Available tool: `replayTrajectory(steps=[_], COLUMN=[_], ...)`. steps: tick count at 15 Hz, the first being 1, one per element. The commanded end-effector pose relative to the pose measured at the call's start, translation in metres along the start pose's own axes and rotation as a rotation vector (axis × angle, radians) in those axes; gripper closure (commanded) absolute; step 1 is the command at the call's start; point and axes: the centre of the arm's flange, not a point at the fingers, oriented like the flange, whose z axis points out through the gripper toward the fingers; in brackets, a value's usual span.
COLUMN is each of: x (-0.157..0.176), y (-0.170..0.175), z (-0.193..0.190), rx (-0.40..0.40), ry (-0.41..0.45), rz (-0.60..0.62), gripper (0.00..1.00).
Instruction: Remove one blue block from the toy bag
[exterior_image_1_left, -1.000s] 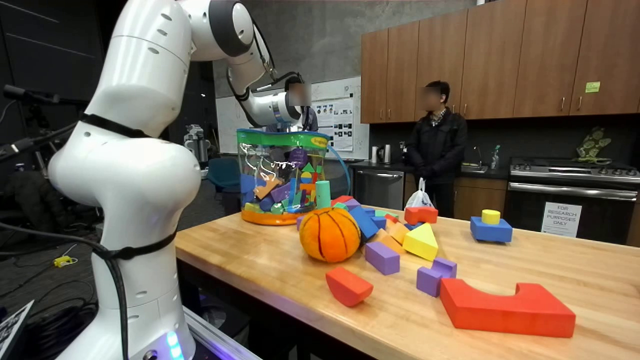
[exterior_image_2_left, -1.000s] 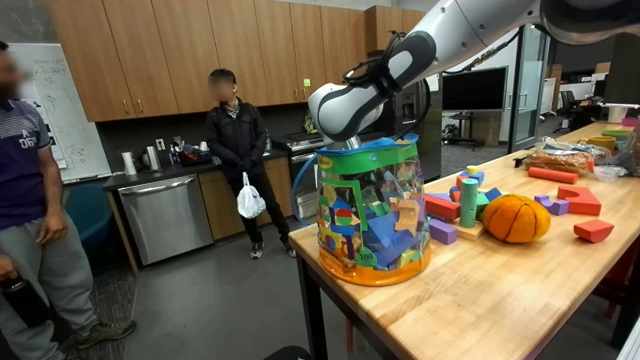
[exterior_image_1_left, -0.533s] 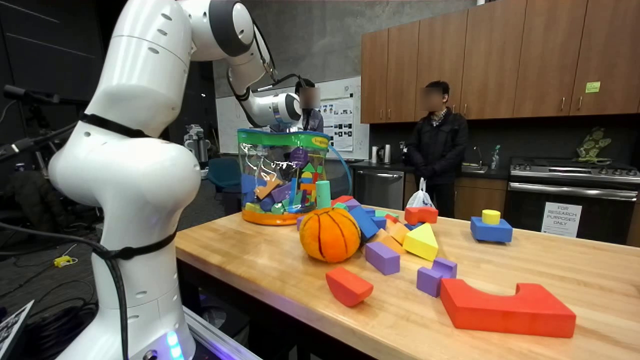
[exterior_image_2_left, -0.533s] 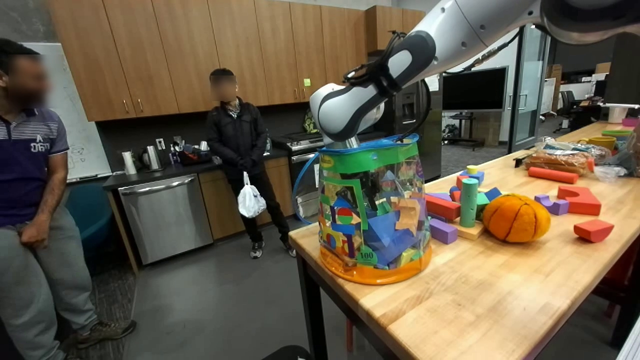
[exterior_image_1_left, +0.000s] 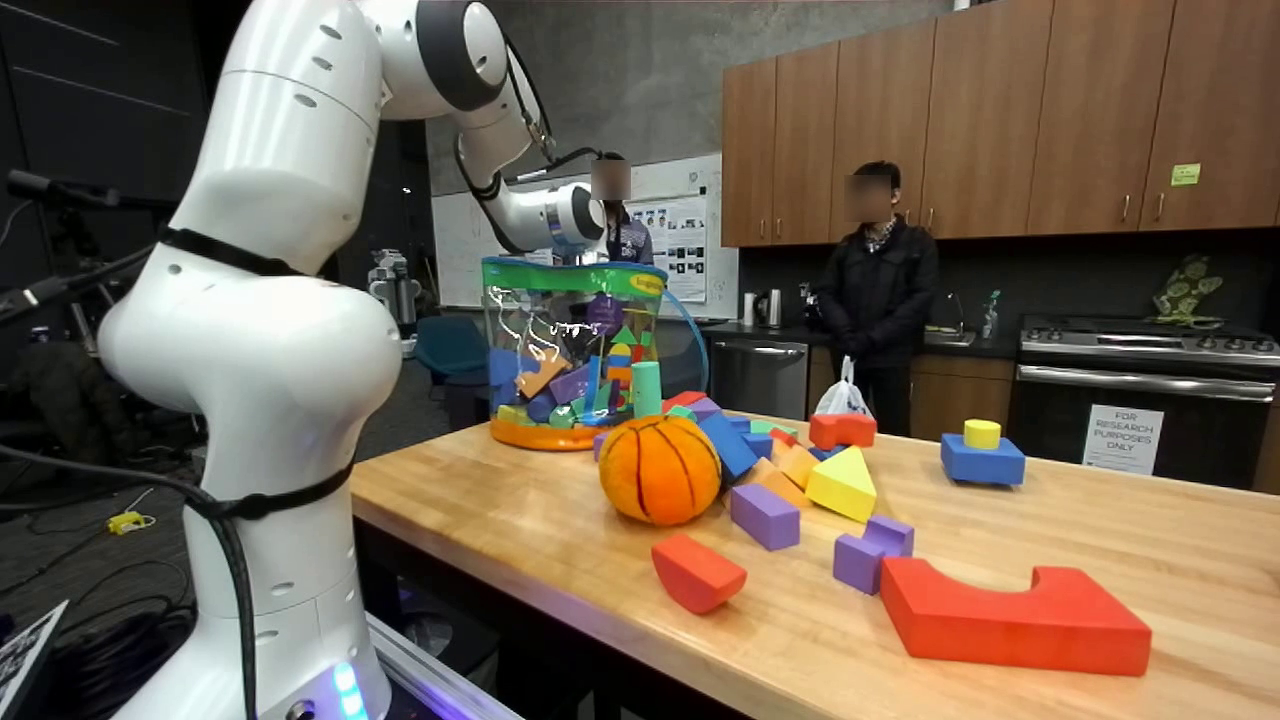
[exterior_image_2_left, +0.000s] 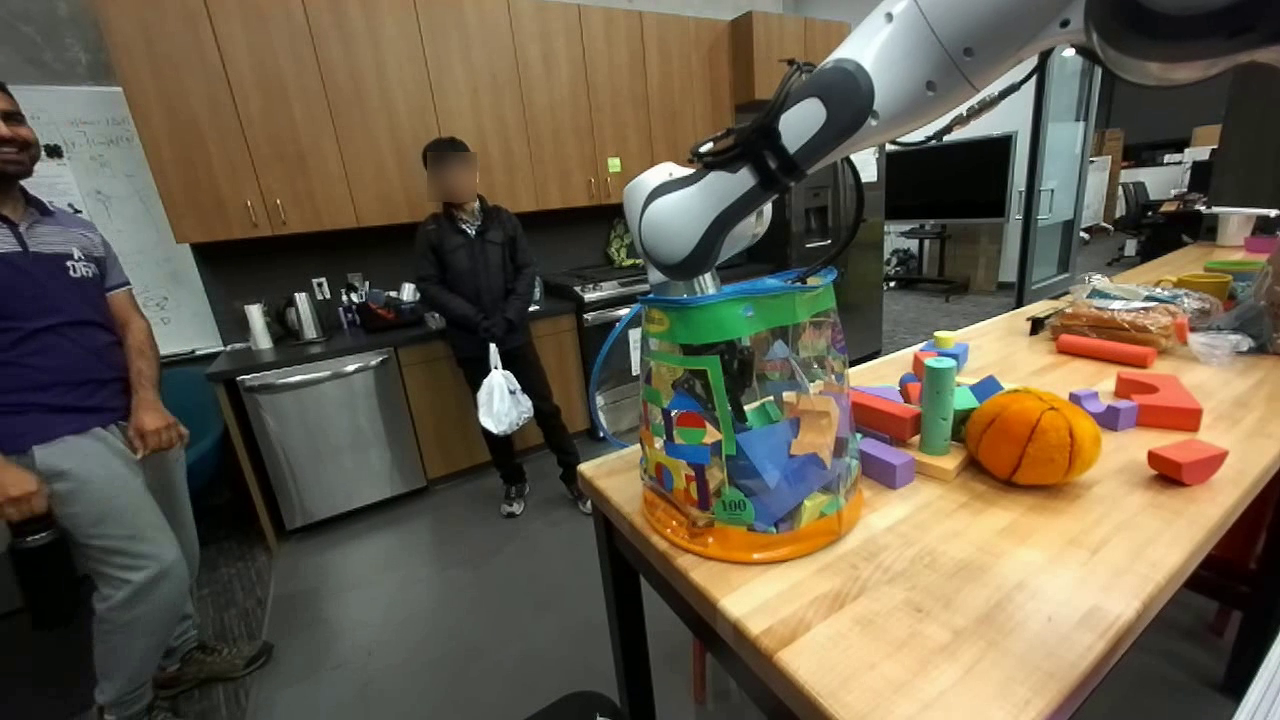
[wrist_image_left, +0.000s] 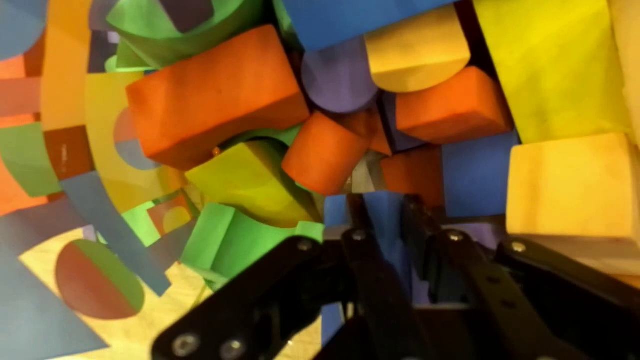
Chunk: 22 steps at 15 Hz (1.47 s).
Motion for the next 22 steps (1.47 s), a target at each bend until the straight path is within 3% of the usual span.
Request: replayTrajectory(steps=[1,11,22], x=[-0.021,-0.053,-0.11], y=[0.017,0.039,0.069], z=[-0.014,-0.05,-0.12], rx=[0.017,0.011,-0.041], ry=[0.058,0.16,0.433], rz=[0.015,0.034,0.093], gripper=[0.97,0.96,0.96])
